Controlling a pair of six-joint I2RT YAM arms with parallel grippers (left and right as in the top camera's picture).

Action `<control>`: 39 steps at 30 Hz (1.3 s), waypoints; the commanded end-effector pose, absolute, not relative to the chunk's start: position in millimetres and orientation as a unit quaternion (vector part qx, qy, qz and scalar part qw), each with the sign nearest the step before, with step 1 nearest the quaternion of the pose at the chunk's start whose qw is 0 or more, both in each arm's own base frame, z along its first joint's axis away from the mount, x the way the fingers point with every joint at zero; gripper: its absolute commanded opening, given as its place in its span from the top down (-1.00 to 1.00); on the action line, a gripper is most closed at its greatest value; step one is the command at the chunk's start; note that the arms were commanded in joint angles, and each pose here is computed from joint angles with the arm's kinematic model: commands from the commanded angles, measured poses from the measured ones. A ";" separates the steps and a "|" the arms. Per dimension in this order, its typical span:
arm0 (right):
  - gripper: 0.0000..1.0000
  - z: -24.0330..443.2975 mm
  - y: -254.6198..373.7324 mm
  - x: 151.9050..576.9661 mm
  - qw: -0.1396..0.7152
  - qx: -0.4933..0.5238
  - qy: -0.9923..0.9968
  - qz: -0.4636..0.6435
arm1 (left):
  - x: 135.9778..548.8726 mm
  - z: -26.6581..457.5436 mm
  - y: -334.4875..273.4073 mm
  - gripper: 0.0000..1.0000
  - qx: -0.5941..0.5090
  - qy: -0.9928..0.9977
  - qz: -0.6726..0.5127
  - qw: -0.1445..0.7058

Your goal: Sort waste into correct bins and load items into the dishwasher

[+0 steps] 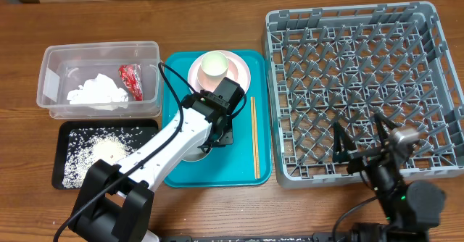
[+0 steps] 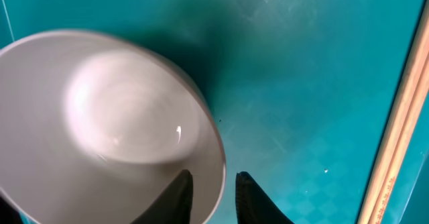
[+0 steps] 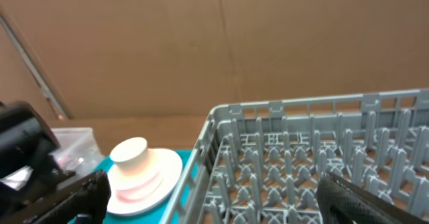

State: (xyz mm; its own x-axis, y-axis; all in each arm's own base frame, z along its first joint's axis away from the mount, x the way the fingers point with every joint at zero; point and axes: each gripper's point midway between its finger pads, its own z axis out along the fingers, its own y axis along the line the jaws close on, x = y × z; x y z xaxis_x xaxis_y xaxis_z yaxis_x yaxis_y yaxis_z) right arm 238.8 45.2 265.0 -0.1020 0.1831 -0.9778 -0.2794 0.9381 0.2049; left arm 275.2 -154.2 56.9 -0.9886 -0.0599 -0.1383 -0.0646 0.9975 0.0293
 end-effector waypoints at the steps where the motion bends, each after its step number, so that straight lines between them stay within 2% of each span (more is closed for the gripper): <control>1: -1.00 304.9 57.4 237.5 0.651 -0.049 0.729 0.208 | 281.7 61.4 -159.0 0.45 -0.033 0.997 0.005 0.074; 6: -0.99 330.0 69.6 239.1 0.593 -0.007 0.751 0.288 | 293.4 76.0 -162.5 0.49 -0.047 0.996 -0.047 0.061; 10: -1.00 331.7 93.6 230.9 0.546 -0.019 0.748 0.376 | 316.8 112.3 -166.1 0.78 -0.031 0.988 -0.142 0.057; 12: -1.00 329.6 104.7 225.5 0.523 -0.043 0.749 0.404 | 327.0 131.9 -163.6 0.82 -0.023 0.982 -0.179 0.063; 16: -0.99 319.9 114.9 222.2 0.481 -0.050 0.758 0.438 | 350.5 179.5 -149.7 0.85 -0.021 0.963 -0.249 0.099; 23: -0.99 313.5 115.0 224.7 0.473 -0.053 0.765 0.434 | 372.3 285.0 -107.6 0.78 -0.022 0.881 -0.431 0.193; 25: -0.99 312.6 120.1 223.2 0.468 -0.061 0.765 0.438 | 374.3 299.2 -82.7 0.69 -0.047 0.864 -0.453 0.213; 26: -0.99 310.7 131.6 219.7 0.464 -0.096 0.764 0.439 | 376.2 300.0 -56.1 0.59 -0.081 0.861 -0.449 0.224; 29: -0.96 300.2 148.5 222.2 0.452 -0.121 0.775 0.425 | 372.6 295.5 -27.5 0.44 -0.128 0.860 -0.442 0.221; 31: -0.95 286.4 172.1 230.5 0.432 -0.131 0.798 0.399 | 366.4 291.0 -11.4 0.11 -0.162 0.859 -0.438 0.211; 33: -0.85 277.0 199.0 235.5 0.413 -0.150 0.817 0.374 | 362.6 285.8 -6.3 -1.00 -0.177 0.863 -0.428 0.201; 34: -0.77 264.9 222.8 239.0 0.392 -0.167 0.840 0.336 | 361.2 279.5 -2.1 -1.00 -0.186 0.872 -0.409 0.196; 36: -0.77 253.1 240.5 240.9 0.377 -0.180 0.860 0.292 | 360.9 273.9 2.5 -1.00 -0.192 0.879 -0.390 0.195; 39: -0.60 221.2 278.5 247.4 0.341 -0.213 0.898 0.181 | 360.7 263.6 13.7 -1.00 -0.204 0.893 -0.350 0.195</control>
State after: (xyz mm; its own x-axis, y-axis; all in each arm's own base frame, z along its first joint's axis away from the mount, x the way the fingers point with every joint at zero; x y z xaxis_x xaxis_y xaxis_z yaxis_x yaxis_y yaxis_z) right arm 218.0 273.8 224.9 -0.7211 -0.2317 -0.6529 -0.5741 0.7273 0.3760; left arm 361.8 2.2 265.0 -0.8536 -0.4983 -0.1518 -0.2163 0.6041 -0.7670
